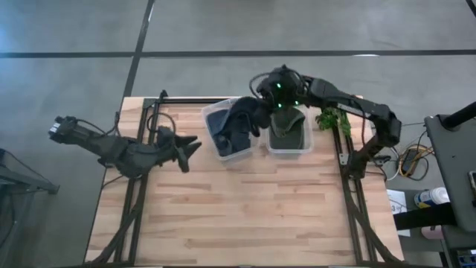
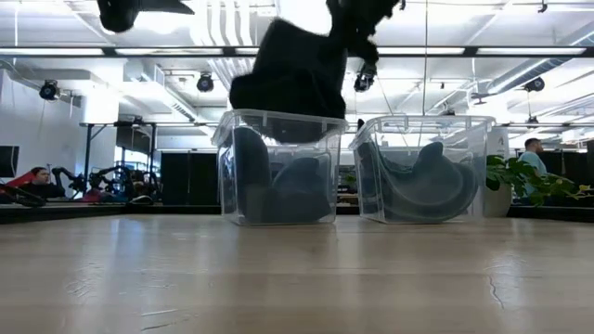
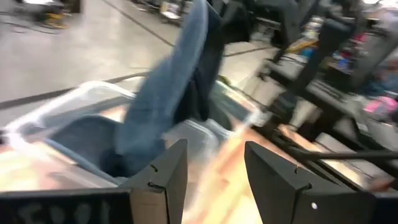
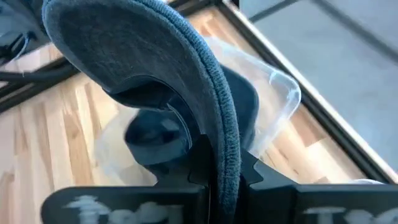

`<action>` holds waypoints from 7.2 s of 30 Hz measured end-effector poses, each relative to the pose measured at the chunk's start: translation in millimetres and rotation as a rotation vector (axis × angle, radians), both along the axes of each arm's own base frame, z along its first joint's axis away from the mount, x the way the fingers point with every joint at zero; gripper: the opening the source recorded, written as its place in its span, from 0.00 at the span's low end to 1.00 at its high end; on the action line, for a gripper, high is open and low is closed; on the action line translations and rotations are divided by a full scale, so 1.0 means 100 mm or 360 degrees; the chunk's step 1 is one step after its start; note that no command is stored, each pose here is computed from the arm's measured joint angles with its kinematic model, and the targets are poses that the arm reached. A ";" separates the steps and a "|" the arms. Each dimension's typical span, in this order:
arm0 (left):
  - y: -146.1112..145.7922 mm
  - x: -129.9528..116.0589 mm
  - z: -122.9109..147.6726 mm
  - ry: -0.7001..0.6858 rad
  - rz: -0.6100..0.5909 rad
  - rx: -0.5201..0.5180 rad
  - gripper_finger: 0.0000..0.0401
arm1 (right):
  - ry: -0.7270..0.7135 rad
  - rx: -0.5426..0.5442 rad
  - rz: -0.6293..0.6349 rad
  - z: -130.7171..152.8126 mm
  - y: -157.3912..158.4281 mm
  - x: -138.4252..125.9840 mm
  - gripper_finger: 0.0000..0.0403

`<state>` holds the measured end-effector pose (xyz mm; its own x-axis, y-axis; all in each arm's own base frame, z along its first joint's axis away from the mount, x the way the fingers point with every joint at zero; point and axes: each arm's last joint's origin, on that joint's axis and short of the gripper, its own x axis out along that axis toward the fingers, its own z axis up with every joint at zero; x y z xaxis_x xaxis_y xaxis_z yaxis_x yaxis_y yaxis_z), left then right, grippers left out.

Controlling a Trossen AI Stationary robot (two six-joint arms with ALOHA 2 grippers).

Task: Pick & Place hat
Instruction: Put the blue cap into the left transparent bin, then return to Home Position

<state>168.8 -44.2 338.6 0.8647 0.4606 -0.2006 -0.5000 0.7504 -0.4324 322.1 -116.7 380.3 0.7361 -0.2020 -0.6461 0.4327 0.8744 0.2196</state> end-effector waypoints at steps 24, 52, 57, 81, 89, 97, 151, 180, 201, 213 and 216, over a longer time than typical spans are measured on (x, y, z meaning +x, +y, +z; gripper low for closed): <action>0.46 0.68 -0.26 -0.0042 0.0149 -0.0292 0.38 | 0.0299 0.0595 0.0547 -0.77 -0.93 0.75 0.03; 0.56 1.05 -0.61 0.0061 0.0297 -0.0328 0.38 | 0.0478 0.0274 0.0415 -1.04 -1.26 0.87 0.48; 0.57 1.01 -0.57 0.0076 0.0268 -0.0278 0.38 | 0.0433 0.0134 0.0363 -0.85 -1.28 0.88 0.54; 0.72 0.82 -0.67 0.0536 0.0050 -0.0196 0.38 | 0.0693 0.0282 0.0282 -0.72 -0.91 0.76 0.56; 0.77 0.84 -0.46 0.0419 -0.0258 -0.0080 0.38 | 0.0673 0.0057 0.0238 -0.51 -0.60 0.80 0.56; 0.73 0.63 -0.16 0.0314 -0.0531 0.0073 0.38 | 0.0474 -0.0052 0.0352 -0.16 -0.18 0.64 0.56; 0.30 0.68 -0.21 -0.0281 -0.1070 -0.0387 0.38 | -0.1000 0.0217 0.0939 -0.91 1.61 -1.50 0.56; 0.43 -0.07 -1.42 -0.0669 -0.1042 -0.0157 0.38 | -0.1033 0.0151 0.0523 -1.69 1.42 -1.92 0.56; 0.42 -0.22 -1.54 -0.0655 -0.1033 -0.0181 0.38 | -0.0629 0.0135 0.0527 -2.41 1.38 -2.09 0.56; 0.42 -0.46 -1.58 -0.0570 -0.1025 -0.0212 0.38 | -0.1069 0.0124 0.0434 -2.17 1.29 -2.21 0.56; 0.42 -0.50 -1.56 -0.0589 -0.1024 -0.0204 0.38 | -0.1167 0.0102 0.0375 -2.12 1.25 -2.24 0.56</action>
